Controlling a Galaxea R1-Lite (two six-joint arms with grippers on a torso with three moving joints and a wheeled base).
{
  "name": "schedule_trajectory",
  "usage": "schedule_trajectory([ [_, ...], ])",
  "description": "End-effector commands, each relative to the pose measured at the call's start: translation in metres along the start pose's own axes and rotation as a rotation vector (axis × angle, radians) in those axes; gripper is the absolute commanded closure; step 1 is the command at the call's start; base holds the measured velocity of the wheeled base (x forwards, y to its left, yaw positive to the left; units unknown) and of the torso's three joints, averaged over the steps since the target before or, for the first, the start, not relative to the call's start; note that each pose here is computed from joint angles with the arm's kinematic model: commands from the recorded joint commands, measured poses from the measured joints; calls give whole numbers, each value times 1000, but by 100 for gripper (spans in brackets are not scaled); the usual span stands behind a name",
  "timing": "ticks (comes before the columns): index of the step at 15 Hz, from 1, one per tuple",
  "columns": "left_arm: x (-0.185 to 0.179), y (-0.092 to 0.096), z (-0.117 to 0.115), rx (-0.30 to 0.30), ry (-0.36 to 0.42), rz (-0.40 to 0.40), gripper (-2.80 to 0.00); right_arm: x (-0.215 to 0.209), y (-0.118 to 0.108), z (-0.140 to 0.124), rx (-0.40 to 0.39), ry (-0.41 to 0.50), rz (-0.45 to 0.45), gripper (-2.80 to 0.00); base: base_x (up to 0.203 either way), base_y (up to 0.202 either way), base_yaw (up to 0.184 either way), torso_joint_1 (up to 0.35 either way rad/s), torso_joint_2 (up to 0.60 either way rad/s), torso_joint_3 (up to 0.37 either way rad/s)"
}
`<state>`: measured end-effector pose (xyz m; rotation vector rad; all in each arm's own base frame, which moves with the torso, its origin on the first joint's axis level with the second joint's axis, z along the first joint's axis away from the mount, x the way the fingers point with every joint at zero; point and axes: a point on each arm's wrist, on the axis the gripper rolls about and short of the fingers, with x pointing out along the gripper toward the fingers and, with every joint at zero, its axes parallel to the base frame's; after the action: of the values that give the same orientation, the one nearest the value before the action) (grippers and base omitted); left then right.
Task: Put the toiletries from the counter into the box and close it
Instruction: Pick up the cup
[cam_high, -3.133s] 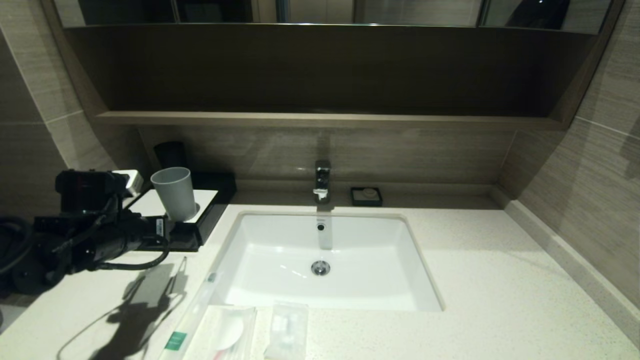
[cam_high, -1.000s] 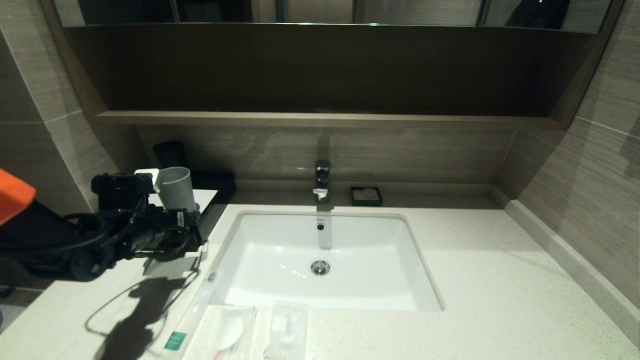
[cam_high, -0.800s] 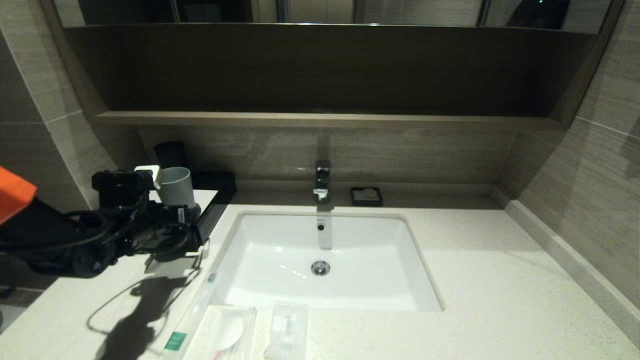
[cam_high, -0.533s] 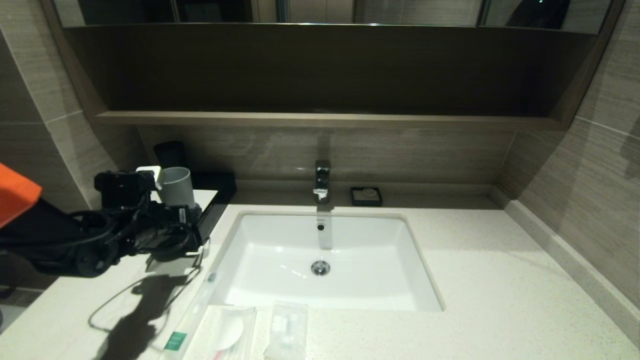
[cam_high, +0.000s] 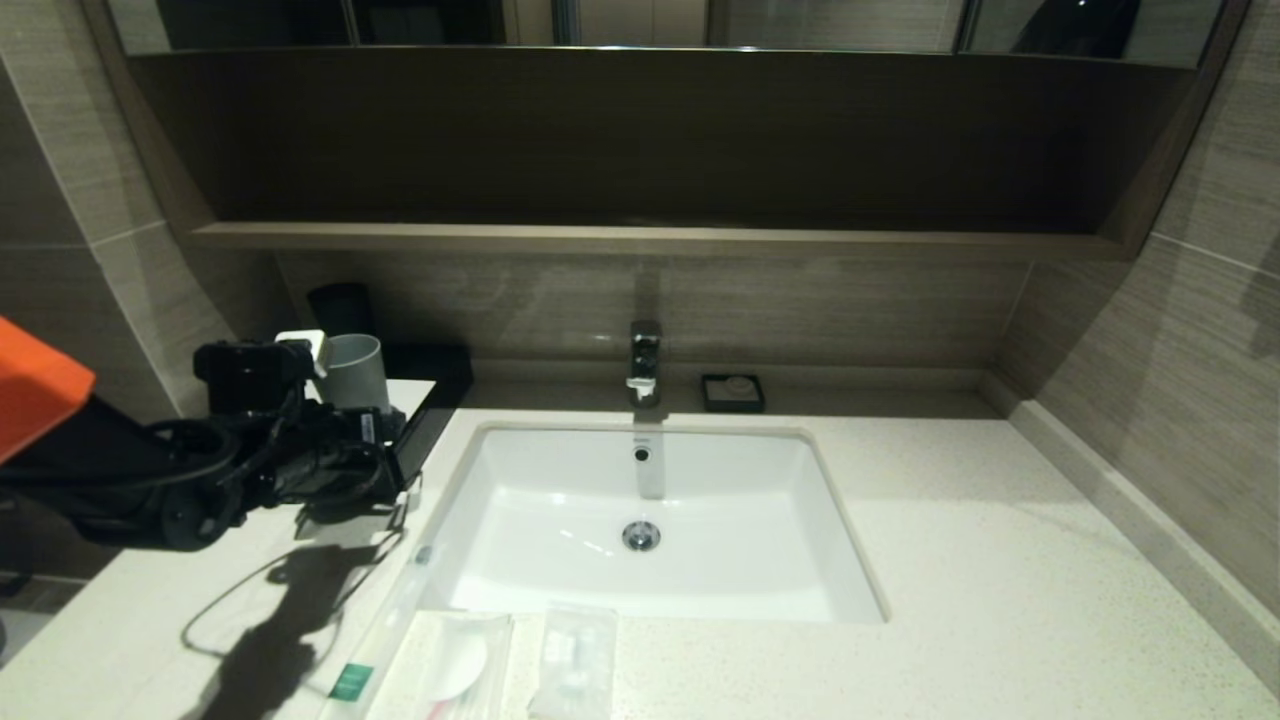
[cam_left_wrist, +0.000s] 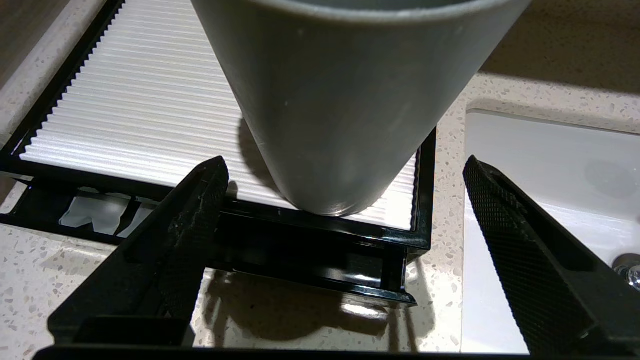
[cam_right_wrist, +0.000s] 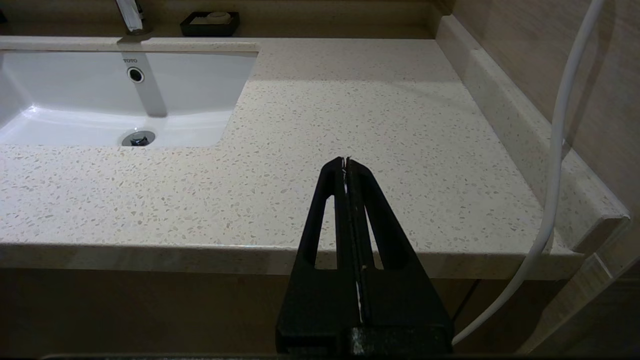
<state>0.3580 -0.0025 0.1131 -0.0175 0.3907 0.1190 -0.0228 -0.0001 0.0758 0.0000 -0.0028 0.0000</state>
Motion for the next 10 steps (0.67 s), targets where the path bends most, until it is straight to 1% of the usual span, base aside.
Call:
schedule_trajectory([
  [1, 2, 0, -1, -10, 0, 1, -280, 0, 0, 0, 0, 0, 0, 0, 0, 0, 0, 0, 0, 0],
  [7, 8, -1, -3, -16, 6, -1, -280, 0, 0, 0, 0, -2, 0, 0, 0, 0, 0, 0, 0, 0],
  [10, 11, -1, -3, -34, 0, -1, -280, 0, 0, 0, -1, -2, 0, 0, 0, 0, 0, 0, 0, 0],
])
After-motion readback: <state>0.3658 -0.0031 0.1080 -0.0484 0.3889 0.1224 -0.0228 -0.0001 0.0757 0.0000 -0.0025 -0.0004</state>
